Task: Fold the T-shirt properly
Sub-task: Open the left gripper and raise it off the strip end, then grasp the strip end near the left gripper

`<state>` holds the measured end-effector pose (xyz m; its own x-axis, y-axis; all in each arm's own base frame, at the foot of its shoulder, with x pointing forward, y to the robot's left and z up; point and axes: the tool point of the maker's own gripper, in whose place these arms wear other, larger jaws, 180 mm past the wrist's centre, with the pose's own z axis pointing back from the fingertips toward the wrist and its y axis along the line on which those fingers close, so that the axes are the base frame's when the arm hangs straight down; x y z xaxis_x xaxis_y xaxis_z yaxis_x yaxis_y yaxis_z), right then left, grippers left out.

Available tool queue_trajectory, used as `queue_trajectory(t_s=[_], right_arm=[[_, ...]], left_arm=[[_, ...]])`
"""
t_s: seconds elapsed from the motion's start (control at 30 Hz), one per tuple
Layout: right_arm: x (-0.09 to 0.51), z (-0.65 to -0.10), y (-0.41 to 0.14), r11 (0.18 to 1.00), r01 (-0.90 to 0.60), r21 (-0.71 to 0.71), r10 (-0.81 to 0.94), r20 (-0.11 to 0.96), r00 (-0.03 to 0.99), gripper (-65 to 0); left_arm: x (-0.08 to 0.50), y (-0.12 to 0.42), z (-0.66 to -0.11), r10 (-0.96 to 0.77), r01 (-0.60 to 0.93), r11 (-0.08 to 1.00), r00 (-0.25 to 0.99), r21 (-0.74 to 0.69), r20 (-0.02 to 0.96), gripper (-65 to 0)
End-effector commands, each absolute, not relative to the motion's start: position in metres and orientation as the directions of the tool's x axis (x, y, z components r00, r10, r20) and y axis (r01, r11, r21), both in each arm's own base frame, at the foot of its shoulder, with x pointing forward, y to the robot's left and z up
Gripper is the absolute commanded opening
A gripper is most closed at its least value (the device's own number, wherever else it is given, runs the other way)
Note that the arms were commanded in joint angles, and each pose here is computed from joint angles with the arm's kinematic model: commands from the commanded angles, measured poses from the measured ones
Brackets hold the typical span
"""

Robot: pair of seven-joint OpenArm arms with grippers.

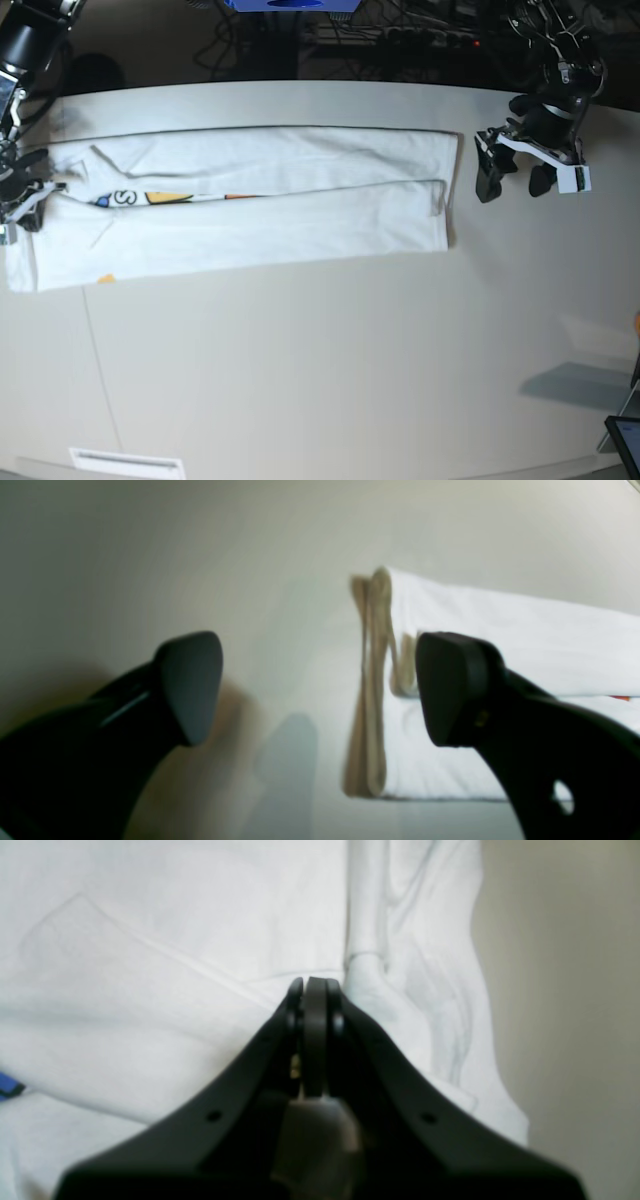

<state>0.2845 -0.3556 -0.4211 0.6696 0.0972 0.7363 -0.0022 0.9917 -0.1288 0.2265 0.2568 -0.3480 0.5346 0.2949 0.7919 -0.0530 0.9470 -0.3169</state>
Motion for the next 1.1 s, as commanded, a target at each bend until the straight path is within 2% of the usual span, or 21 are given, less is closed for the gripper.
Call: queue_trajectory(t_s=[0.0,0.17,0.57,0.63,0.77,0.83,0.97,1.03,1.07], right_arm=[[0.266,-0.437,-0.363,0.986,-0.02,-0.166,0.125,0.648,0.751,-64.7],[0.266,-0.436,-0.364,0.985,-0.021,-0.17,0.128,0.648,0.751,-64.7],[0.266,-0.434,-0.366,0.984,-0.022,-0.175,0.132,0.648,0.75,-64.7],[0.266,-0.434,-0.366,0.984,-0.022,-0.175,0.132,0.648,0.75,-64.7],[0.266,-0.435,-0.365,0.985,-0.022,-0.174,0.131,0.648,0.75,-64.7],[0.266,-0.435,-0.365,0.985,-0.022,-0.172,0.13,0.648,0.75,-64.7],[0.266,-0.435,-0.364,0.985,-0.021,-0.171,0.129,0.648,0.75,-64.7],[0.266,-0.436,-0.364,0.985,-0.021,-0.17,0.128,0.648,0.751,-64.7],[0.265,-0.436,-0.365,0.985,-0.021,-0.17,0.127,0.646,0.753,-64.7]], left_arm=[[0.235,0.251,-0.338,0.325,-0.022,0.932,0.494,-0.362,0.806,-5.5],[0.245,0.233,-0.349,0.415,0.019,0.871,0.509,-0.492,0.754,-5.5],[0.254,0.196,-0.396,0.469,0.011,0.802,0.608,-0.597,0.641,-6.7],[0.254,0.191,-0.399,0.466,0.015,0.798,0.62,-0.603,0.632,-12.4],[0.255,0.183,-0.401,0.457,0.031,0.793,0.632,-0.609,0.627,-29.1],[0.255,0.18,-0.403,0.458,0.024,0.791,0.639,-0.611,0.618,-33.4],[0.253,0.186,-0.413,0.446,-0.026,0.82,0.655,-0.571,0.61,-37.1],[0.252,0.188,-0.414,0.437,-0.029,0.828,0.658,-0.559,0.613,-43.8],[0.252,0.188,-0.415,0.432,-0.028,0.832,0.66,-0.554,0.615,-49.4]])
